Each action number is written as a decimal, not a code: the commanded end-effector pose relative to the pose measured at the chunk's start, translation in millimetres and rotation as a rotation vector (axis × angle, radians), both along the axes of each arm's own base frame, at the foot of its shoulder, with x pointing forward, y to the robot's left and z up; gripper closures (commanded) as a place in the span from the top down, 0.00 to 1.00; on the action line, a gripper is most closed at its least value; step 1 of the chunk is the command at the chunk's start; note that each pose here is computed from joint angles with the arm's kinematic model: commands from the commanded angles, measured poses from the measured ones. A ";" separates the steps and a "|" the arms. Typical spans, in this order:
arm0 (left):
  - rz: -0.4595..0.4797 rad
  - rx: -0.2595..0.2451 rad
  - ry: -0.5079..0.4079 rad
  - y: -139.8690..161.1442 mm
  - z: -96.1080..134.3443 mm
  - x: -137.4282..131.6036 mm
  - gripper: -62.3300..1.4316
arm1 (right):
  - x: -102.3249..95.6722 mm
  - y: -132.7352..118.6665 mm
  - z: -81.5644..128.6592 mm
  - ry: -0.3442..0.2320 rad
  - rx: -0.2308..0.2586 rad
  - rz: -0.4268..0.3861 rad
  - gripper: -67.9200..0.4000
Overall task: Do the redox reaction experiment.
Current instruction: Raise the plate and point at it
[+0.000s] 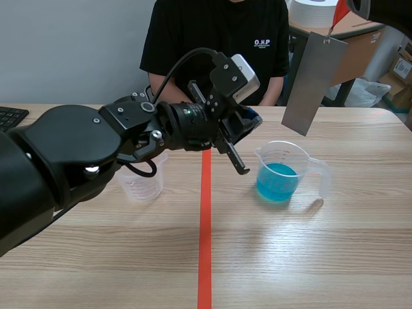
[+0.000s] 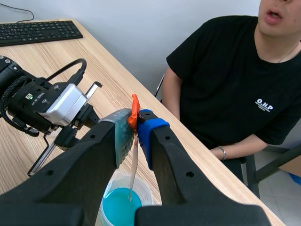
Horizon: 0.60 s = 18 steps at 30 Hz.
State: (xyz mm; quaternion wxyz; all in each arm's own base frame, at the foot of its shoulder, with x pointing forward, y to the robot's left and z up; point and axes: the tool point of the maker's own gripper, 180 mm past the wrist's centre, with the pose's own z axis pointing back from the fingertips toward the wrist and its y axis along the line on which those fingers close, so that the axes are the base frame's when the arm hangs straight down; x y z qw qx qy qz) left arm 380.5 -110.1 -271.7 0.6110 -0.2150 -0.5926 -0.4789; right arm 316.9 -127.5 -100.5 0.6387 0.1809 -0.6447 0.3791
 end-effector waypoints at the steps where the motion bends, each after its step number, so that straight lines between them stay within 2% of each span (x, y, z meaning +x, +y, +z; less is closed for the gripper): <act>1: -0.017 -0.045 -0.035 -10.4 21.2 2.9 0.10 | -1.7 1.4 16.5 -0.050 0.010 0.015 0.03; 18: -0.038 -0.068 -0.025 -24.7 25.1 -2.4 0.10 | -1.6 1.2 15.9 -0.048 0.008 0.014 0.03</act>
